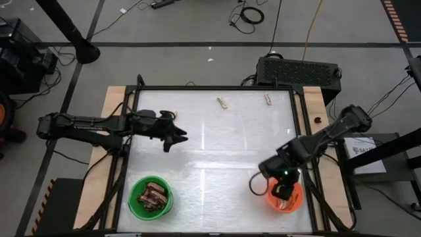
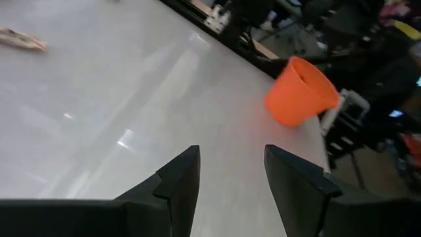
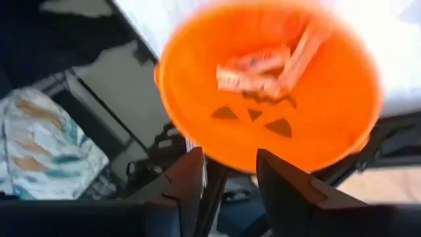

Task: Sort candy by brand, put in halloween buckets
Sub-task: Put the white candy into the orange bucket

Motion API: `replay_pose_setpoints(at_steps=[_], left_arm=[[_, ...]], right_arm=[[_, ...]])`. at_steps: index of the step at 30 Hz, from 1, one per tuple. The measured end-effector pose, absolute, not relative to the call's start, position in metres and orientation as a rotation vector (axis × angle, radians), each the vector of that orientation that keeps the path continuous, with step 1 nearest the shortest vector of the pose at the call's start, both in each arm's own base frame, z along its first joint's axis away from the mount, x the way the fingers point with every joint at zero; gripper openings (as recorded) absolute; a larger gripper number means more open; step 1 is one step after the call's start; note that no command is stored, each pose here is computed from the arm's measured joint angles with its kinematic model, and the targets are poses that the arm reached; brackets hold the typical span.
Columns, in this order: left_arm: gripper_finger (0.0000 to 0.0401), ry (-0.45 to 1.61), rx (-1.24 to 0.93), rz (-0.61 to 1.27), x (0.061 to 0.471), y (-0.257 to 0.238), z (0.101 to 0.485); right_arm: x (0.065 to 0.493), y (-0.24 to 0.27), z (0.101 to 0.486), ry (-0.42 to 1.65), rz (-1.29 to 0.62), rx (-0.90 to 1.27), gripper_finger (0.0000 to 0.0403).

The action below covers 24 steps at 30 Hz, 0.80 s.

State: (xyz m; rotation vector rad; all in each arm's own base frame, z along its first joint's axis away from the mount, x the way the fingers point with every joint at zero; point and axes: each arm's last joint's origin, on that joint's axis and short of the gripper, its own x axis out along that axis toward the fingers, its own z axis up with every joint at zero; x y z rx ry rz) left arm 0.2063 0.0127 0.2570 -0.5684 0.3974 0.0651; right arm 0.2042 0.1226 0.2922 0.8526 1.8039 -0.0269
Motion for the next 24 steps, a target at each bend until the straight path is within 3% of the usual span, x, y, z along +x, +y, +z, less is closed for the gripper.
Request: replay_pose_setpoints(at_steps=[11, 19, 24], left_arm=[[0.0177, 0.437, -0.594, -0.040, 0.206, 0.009, 0.256], [0.0177, 0.432, -0.540, -0.042, 0.206, 0.011, 0.256], [0.0177, 0.445, -0.539, 0.053, 0.204, 0.015, 0.253]], right_arm=[[0.239, 0.075, 0.294, 1.549, -0.041, 0.970, 0.0137], [0.290, 0.017, 0.292, 1.004, -0.207, 0.544, 0.0137], [0.322, -0.036, 0.278, 0.855, -0.285, 0.489, 0.0137]])
